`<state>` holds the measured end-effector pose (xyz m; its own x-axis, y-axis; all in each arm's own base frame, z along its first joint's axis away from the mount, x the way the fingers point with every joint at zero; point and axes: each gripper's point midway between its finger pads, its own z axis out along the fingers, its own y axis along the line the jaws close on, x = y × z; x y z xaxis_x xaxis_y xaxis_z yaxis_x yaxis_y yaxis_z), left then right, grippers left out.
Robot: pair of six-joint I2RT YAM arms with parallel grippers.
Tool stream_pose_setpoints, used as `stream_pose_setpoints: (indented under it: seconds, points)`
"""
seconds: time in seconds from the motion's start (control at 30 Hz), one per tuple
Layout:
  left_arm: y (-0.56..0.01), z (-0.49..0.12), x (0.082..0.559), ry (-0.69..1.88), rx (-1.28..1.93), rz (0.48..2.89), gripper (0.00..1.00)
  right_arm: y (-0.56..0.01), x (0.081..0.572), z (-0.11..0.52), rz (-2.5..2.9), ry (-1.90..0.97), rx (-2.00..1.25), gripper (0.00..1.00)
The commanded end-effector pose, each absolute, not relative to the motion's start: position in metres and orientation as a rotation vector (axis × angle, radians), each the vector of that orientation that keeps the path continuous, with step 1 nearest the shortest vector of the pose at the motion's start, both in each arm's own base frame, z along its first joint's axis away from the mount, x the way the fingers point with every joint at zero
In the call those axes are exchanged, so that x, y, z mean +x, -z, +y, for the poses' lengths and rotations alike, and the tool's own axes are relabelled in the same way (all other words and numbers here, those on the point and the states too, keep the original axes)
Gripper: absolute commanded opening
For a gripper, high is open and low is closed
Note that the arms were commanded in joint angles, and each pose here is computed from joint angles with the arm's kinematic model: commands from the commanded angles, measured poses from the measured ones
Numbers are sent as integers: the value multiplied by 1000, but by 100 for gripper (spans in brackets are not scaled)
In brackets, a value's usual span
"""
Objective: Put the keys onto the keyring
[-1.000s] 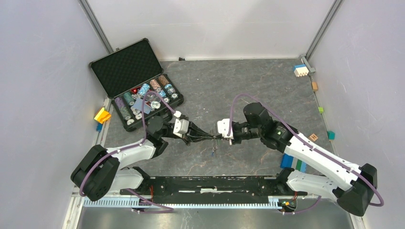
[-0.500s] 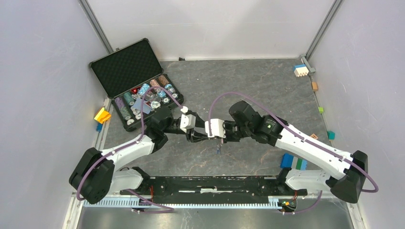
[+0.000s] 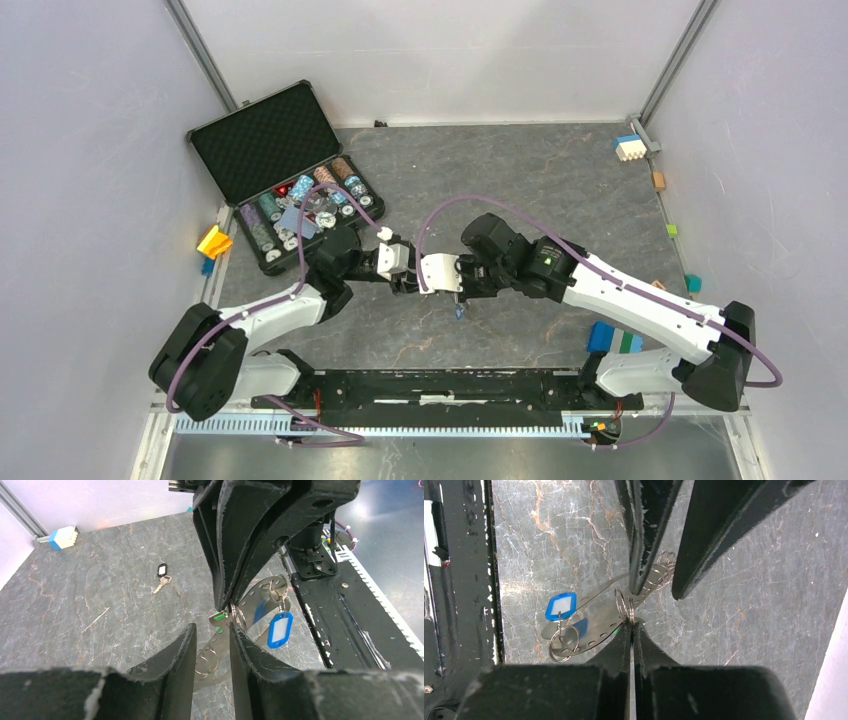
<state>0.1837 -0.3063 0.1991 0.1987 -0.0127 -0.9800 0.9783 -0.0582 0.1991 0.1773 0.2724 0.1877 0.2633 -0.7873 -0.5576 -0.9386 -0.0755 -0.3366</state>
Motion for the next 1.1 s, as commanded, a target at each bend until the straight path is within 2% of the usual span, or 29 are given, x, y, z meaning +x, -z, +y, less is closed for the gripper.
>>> stream_pose_setpoints:
  seconds: [0.0,0.7,0.93,1.07]
  points:
    - [-215,-309,186,1093,1303,945,36,-206,182,282,1510,-295,-1873,0]
    - [-204,-315,169,1172,1342,956,35,-207,181,288,1506,-322,-1872,0]
    - [-208,-319,173,1175,1309,969,26,-208,181,291,1501,-338,-1861,0]
    - [-204,-321,173,1180,1309,985,25,-209,181,293,1498,-344,-1858,0]
